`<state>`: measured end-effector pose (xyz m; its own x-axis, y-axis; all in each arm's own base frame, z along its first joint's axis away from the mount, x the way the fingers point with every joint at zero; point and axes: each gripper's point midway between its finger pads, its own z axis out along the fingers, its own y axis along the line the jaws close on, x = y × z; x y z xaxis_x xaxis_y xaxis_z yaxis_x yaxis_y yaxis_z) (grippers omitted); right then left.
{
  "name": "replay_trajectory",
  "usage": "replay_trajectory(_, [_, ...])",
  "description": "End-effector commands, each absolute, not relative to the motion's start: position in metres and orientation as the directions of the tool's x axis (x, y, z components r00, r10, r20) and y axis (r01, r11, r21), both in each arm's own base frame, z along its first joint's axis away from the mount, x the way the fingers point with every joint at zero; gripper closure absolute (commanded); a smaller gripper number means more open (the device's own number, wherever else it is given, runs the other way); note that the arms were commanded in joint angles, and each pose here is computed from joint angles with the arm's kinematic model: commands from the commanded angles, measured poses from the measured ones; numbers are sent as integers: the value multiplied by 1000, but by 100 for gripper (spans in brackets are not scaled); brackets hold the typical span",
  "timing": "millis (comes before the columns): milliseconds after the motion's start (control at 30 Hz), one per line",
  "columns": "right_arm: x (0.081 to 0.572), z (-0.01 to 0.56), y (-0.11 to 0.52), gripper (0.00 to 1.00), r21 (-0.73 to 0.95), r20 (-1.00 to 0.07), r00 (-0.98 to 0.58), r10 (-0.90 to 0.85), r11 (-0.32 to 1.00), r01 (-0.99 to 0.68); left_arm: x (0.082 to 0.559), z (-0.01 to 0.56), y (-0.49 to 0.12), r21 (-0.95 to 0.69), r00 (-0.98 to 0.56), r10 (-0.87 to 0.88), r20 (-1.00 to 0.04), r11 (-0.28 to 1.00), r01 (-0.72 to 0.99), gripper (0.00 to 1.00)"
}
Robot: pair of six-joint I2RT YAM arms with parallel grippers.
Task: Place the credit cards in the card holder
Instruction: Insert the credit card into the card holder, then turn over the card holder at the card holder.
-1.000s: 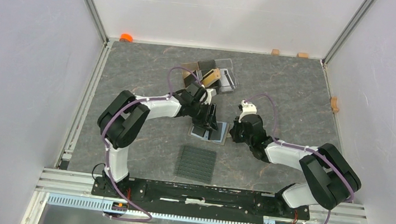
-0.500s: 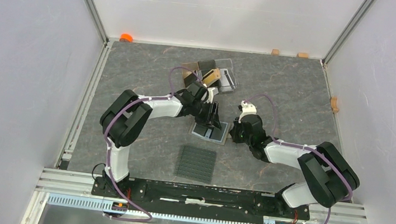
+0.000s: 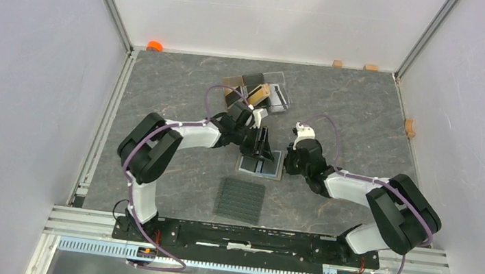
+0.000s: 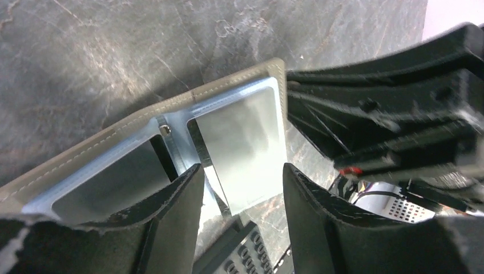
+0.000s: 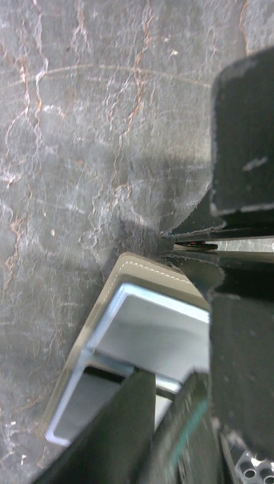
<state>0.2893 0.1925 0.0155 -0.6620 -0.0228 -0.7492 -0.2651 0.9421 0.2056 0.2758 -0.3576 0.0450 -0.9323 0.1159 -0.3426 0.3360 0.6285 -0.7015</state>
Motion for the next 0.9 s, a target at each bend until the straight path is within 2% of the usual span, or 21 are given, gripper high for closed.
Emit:
replay_trajectory(0, [304, 38, 184, 87, 193, -779, -627, -10, 948, -254, 279, 106, -356, -686, -882, 64, -466, 603, 407, 39])
replay_trajectory(200, [301, 61, 173, 50, 191, -782, -622, -37, 936, -296, 282, 101, -311, -590, -879, -9, -477, 744, 312, 33])
replay_trajectory(267, [297, 72, 175, 43, 203, -787, -615, -41, 925, -321, 281, 93, -301, -587, -885, -26, -464, 758, 286, 32])
replay_trajectory(333, [291, 82, 181, 40, 237, -790, -613, -31, 906, -351, 278, 87, -294, -585, -892, -34, -452, 765, 268, 32])
replay_trajectory(467, [273, 95, 202, 43, 363, -772, -636, 17, 832, -419, 276, 71, -280, -553, -902, -52, -429, 804, 217, 32])
replay_trajectory(633, [256, 92, 219, 51, 491, -721, -688, 79, 760, -427, 273, 55, -268, -535, -905, -87, -416, 828, 166, 32])
replay_trajectory(867, [254, 72, 224, 60, 530, -665, -741, 88, 756, -385, 271, 41, -270, -538, -918, -74, -390, 827, 162, 39])
